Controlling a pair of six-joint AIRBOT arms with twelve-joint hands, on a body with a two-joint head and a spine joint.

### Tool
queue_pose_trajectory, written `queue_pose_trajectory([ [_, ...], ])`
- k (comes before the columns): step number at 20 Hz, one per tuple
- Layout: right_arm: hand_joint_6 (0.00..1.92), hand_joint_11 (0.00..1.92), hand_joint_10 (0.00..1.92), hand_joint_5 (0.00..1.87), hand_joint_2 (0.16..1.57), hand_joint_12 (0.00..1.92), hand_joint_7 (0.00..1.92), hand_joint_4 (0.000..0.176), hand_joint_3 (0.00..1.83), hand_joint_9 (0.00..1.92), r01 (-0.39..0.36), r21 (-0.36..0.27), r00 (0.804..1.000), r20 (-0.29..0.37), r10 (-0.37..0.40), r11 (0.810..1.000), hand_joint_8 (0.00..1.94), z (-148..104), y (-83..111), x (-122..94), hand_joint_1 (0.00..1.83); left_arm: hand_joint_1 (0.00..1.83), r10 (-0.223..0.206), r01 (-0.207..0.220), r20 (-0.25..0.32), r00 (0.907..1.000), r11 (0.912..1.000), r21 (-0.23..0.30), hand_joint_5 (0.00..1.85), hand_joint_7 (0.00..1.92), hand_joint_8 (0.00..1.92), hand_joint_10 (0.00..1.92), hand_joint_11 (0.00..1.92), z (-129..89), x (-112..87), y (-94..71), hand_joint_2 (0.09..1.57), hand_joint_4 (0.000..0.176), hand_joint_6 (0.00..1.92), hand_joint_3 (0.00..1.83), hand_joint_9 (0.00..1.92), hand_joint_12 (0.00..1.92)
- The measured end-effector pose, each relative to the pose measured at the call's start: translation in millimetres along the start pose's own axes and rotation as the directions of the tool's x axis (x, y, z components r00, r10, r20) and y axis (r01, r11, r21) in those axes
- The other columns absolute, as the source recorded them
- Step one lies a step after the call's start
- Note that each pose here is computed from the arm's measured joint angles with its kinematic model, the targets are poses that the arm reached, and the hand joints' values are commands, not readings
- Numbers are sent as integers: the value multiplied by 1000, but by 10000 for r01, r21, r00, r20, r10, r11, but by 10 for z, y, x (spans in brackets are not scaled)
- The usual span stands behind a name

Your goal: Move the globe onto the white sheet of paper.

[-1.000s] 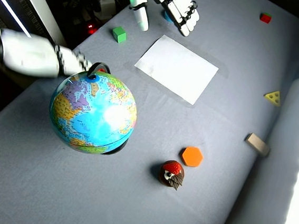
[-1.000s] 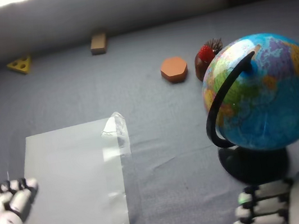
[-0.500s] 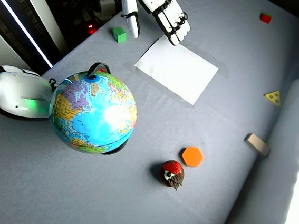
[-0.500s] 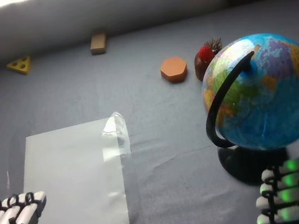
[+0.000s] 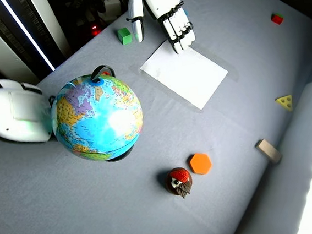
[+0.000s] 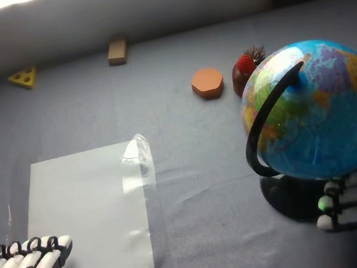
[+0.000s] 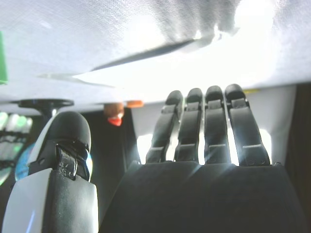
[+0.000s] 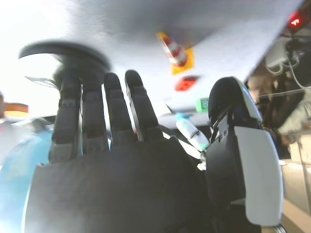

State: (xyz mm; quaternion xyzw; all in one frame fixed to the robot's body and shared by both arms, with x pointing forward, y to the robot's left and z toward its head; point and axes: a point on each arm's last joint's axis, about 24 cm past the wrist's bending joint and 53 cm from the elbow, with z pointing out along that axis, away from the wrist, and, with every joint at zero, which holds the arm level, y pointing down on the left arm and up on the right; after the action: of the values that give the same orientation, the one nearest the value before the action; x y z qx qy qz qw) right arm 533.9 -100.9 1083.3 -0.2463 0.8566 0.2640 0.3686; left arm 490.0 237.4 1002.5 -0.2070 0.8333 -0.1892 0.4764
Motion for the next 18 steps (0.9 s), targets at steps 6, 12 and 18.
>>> queue_pose_trajectory([
  [6, 4, 0, 1, 113, 1165, 233, 78, 0, 0, 75, 464, -174, 9928, -1101, -481, 9988, 2, 32, -243, 143, 0, 0, -101, 103, -366, 9993, 9999, 44, 0, 0, 0, 0, 0, -26, 125, -35, 1107, 0, 0, 63, 0, 0],
  [12, 2, 0, 1, 101, 1164, 230, 74, 0, 0, 74, 757, -566, 9964, -328, -776, 9955, 0, 7, -463, -225, 0, 0, -224, 224, -319, 9992, 9997, 3, 0, 0, 0, 0, 0, -24, 117, -48, 1108, 0, 0, 58, 0, 0],
  [18, 0, 0, 6, 98, 1165, 283, 71, 0, 0, 90, 866, -731, 9956, -287, -889, 9936, 0, 68, -618, -300, 0, 0, -313, 312, -297, 9991, 9995, -64, 0, 0, 0, 0, 0, -42, 121, -46, 1123, 0, 0, 60, 0, 0],
])
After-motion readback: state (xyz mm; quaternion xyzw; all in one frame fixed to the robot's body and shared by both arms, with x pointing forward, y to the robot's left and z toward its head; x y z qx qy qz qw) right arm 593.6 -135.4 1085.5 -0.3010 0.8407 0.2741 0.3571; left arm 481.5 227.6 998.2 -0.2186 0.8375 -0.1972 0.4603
